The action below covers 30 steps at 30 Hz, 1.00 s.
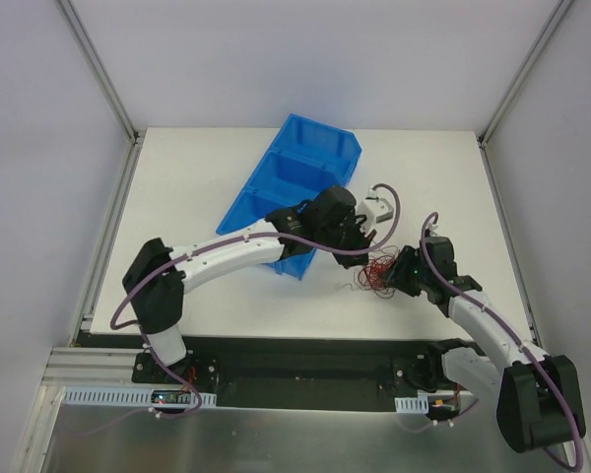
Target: Untangle the cables
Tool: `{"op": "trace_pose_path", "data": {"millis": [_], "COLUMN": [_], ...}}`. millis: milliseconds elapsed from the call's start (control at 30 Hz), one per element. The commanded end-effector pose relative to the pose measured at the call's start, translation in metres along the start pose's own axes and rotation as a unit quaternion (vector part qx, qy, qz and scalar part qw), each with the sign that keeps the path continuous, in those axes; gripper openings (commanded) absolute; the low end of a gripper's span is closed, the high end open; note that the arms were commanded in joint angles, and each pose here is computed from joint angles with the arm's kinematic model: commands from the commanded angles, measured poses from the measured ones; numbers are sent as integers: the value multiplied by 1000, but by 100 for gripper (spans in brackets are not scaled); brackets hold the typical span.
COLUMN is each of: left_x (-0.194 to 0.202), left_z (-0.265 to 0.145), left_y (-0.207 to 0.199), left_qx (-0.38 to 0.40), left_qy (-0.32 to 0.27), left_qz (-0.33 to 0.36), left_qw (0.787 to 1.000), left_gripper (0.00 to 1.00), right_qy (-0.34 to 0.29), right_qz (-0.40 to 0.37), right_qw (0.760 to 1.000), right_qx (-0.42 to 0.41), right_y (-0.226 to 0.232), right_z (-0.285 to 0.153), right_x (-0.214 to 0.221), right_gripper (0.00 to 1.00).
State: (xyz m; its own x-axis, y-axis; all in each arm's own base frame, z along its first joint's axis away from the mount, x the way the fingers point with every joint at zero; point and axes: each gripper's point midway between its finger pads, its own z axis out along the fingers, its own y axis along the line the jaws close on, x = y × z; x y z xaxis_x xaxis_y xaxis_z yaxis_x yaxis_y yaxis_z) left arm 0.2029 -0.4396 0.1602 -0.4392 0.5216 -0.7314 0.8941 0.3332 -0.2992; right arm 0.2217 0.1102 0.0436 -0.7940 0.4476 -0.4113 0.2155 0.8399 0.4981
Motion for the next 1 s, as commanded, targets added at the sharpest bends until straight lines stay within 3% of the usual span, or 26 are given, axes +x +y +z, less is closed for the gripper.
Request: {"op": "trace_pose_path", "data": {"millis": [0, 200, 467, 567, 667, 767, 833, 867, 967], "left_x": [-44, -100, -149, -163, -177, -175, -167, -164, -164], "left_z": [-43, -101, -185, -213, -222, -208, -197, -190, -176], "left_y": [-21, -34, -46, -51, -58, -68, -61, -60, -53], "left_qx": [0, -22, -71, -87, -80, -44, -48, -46, -47], "left_qy": [-74, -167, -267, -297, -299, -269, -242, -231, -223], "left_qz": [-51, -30, 81, 118, 113, 118, 116, 119, 105], "left_qw": [996, 985, 958, 944, 944, 955, 962, 965, 968], "left_gripper": [0, 0, 0, 0, 0, 0, 0, 0, 0], "right_qy": [-68, -139, -222, -192, -99, 41, 79, 68, -3], "right_qz": [10, 51, 73, 45, 11, -38, -61, -70, -117], "right_qw": [998, 988, 952, 953, 960, 975, 981, 984, 992], "right_qx": [12, 45, 196, 231, 263, 216, 168, 146, 41], "right_y": [-3, -17, -65, -66, -67, -44, -24, -15, 23], "right_z": [-2, -5, -37, -50, -59, -66, -75, -81, -100], "right_x": [-22, -41, -75, -85, -80, -61, -53, -56, -70], "right_gripper": [37, 17, 16, 21, 37, 57, 65, 72, 79]}}
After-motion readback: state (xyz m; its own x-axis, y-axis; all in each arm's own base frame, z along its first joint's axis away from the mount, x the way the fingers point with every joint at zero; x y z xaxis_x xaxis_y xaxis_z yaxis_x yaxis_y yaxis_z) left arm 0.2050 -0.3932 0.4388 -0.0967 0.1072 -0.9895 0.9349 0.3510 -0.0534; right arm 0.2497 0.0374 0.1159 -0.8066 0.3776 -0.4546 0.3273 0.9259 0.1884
